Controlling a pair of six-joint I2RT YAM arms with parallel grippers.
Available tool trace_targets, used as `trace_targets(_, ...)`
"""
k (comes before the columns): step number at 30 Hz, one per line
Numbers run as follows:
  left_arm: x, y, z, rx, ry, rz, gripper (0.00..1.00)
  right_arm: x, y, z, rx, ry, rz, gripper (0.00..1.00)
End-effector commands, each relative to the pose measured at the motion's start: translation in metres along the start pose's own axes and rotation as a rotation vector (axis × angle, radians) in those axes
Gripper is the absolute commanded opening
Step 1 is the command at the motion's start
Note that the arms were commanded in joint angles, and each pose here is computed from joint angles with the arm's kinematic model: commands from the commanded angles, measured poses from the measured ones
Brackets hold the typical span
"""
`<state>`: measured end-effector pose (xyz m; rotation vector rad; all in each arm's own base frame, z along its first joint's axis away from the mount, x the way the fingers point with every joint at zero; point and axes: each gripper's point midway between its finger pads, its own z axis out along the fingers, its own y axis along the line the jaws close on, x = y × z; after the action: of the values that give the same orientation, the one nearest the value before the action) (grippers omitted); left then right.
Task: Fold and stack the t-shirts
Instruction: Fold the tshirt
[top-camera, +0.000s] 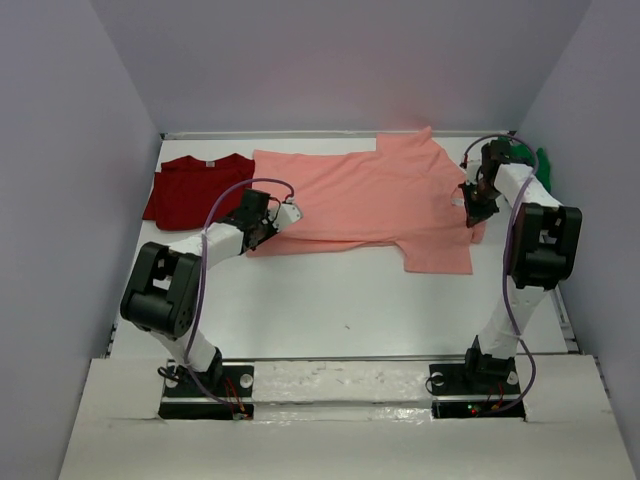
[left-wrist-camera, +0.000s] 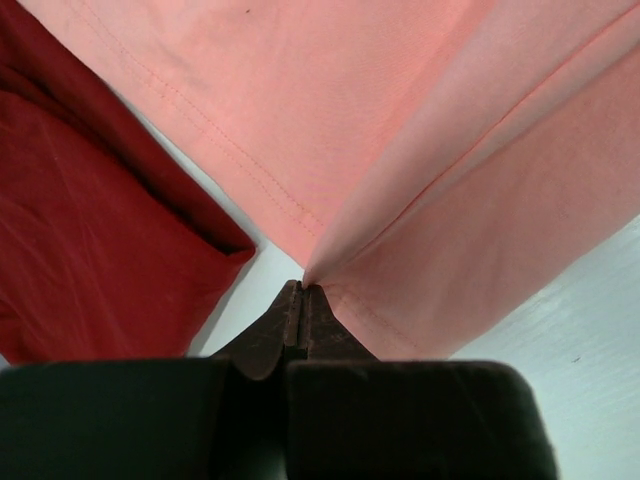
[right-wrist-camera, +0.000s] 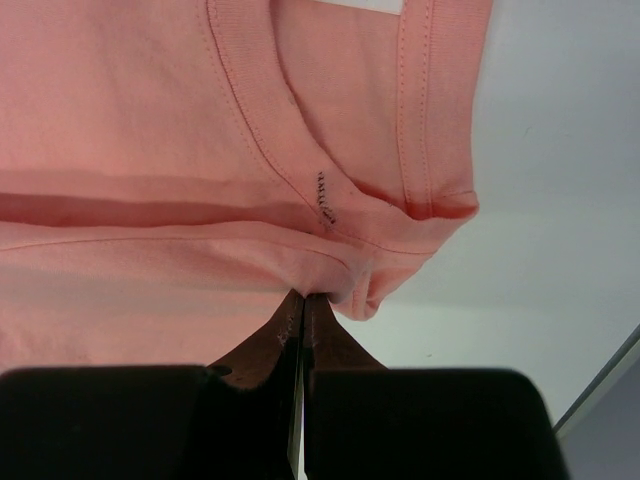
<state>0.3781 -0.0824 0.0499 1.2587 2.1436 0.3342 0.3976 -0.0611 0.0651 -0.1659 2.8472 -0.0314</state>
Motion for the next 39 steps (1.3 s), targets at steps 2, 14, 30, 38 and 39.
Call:
trace_targets(2,-0.018,0.015,0.005,-0.047,-0.027,-0.009,0.0,-0.021,-0.009,-0.002,0.044,-0.05,-0.021,0.0)
trace_targets(14,-0.031,0.034,0.008,-0.126,-0.047,-0.013,0.0,-0.02,-0.009,0.003,0.041,-0.042,-0.016,0.0)
trace_targets(30,-0.032,0.035,0.026,-0.175,-0.022,0.005,0.0,-0.02,-0.009,0.016,0.034,-0.015,-0.016,0.5)
trace_targets(38,-0.035,0.039,0.027,-0.244,-0.007,0.029,0.16,-0.025,-0.01,-0.004,0.046,-0.059,-0.028,0.74)
trace_targets(39,-0.037,0.041,0.026,-0.258,-0.01,0.032,0.31,-0.026,-0.011,-0.011,0.049,-0.069,-0.034,0.75)
